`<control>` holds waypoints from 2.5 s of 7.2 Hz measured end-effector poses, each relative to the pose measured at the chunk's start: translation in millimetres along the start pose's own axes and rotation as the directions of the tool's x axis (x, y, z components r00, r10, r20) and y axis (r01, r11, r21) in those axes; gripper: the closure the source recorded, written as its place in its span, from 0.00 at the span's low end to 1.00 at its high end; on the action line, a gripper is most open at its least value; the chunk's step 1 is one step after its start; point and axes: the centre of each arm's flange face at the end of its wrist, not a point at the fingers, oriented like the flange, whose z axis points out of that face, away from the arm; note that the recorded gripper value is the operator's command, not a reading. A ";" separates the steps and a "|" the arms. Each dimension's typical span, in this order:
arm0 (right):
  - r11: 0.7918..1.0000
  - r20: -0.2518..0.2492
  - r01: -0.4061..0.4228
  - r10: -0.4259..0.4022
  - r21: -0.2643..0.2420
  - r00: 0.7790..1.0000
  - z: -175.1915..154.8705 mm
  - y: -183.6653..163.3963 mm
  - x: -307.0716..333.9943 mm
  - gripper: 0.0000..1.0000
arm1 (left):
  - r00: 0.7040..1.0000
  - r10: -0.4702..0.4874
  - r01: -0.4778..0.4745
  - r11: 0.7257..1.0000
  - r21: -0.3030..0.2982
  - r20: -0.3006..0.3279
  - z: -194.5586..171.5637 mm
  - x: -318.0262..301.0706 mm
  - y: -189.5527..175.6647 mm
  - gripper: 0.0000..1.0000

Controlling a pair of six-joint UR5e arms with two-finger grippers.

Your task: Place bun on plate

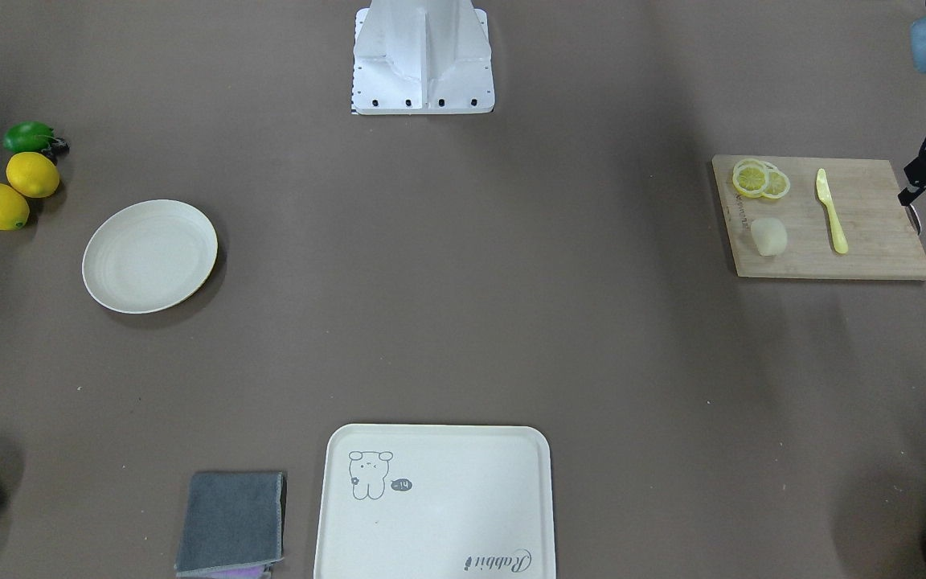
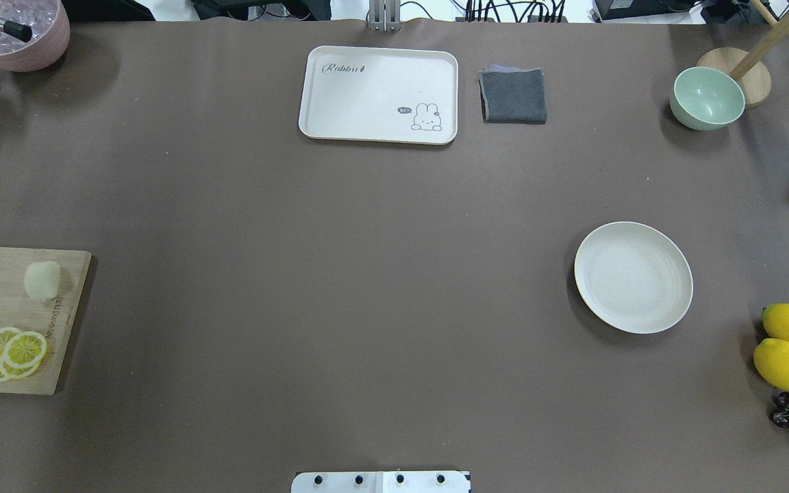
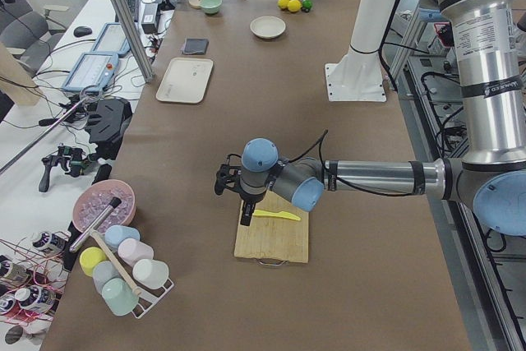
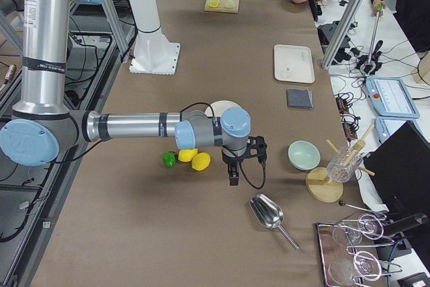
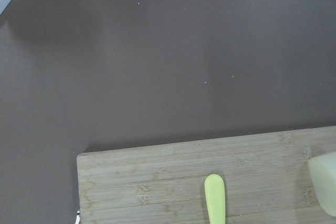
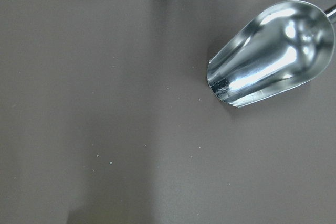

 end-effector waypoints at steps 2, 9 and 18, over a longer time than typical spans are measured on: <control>1.000 -0.001 -0.004 0.004 -0.006 1.000 3.5 0.2 2.6 0.00 | 1.000 0.004 -0.004 1.000 0.000 0.000 2.7 1.4 -4.6 0.02; 1.000 -0.003 -0.009 0.009 -0.021 1.000 11.1 0.9 6.2 0.00 | 0.999 0.043 -0.043 0.999 0.030 -0.013 0.8 6.6 -9.9 0.02; 0.999 -0.003 -0.020 0.020 -0.036 1.000 17.7 6.1 12.9 0.00 | 0.997 0.044 -0.043 0.999 0.004 -0.068 4.8 12.9 -9.1 0.03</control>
